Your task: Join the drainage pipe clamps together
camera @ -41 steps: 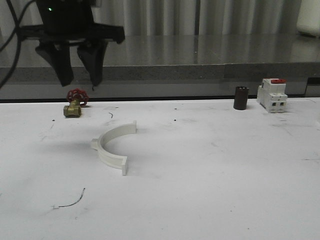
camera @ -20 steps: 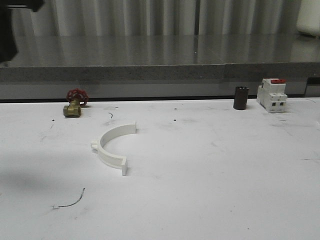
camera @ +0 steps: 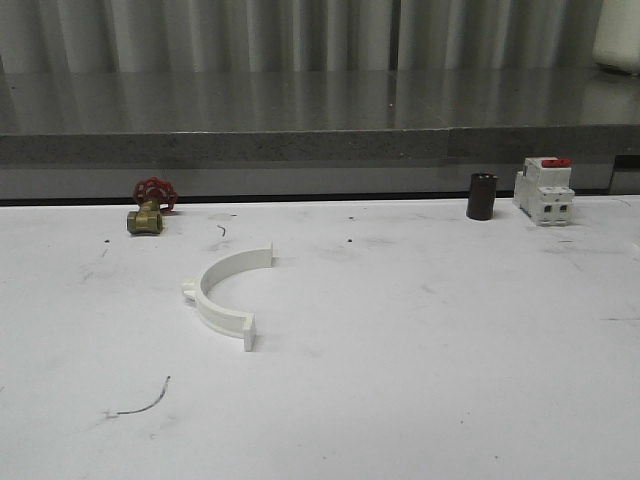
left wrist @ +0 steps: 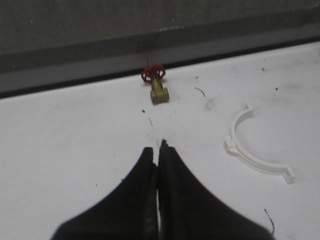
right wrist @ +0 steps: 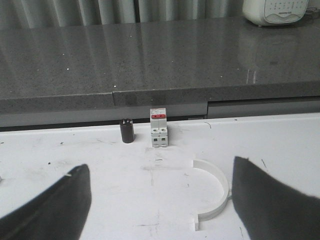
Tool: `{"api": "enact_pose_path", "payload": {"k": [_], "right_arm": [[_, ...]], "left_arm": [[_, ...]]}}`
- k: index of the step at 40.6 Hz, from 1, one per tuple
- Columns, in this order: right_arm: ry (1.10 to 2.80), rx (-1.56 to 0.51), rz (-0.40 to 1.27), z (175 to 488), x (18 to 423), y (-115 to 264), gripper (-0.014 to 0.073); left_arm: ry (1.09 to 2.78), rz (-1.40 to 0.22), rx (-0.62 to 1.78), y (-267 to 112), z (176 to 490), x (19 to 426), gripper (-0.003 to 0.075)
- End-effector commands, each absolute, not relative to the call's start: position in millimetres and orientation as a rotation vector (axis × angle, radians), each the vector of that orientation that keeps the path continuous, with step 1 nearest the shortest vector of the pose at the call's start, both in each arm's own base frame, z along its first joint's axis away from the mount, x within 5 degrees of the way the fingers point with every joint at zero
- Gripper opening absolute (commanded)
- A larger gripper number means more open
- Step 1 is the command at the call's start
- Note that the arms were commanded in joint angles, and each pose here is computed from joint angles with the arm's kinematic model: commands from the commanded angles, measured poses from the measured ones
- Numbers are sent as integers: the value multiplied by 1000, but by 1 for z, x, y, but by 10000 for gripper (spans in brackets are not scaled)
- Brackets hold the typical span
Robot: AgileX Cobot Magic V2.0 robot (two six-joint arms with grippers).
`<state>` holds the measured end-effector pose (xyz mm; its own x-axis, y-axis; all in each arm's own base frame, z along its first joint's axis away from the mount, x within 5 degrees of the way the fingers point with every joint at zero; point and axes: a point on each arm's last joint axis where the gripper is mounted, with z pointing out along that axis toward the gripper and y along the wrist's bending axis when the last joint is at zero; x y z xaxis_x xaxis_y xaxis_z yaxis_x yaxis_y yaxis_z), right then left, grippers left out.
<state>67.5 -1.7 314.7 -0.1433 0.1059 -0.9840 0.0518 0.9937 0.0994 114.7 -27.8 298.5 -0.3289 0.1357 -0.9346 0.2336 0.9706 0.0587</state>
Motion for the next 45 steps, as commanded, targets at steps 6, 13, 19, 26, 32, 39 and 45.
{"api": "enact_pose_path", "payload": {"k": [6,13,19,26,32,39,45], "right_arm": [[1616,115,27,332,69,-3,599],[1616,115,27,332,69,-3,599],[1616,115,27,332,69,-3,599],[1616,115,27,332,69,-3,599],[1616,115,27,332,69,-3,599],[1616,115,27,332,69,-3,599],[1616,115,27,332,69,-3,599]], "left_arm": [[1622,-70,280,-14,300,72,-20],[1591,-73,272,-12,296,64,-20],[1591,-73,272,-12,296,64,-20],[1591,-73,272,-12,296,64,-20],[1591,-73,272,-12,296,64,-20],[1591,-73,272,-12,296,64,-20],[1591,-73,272,-12,296,64,-20]]}}
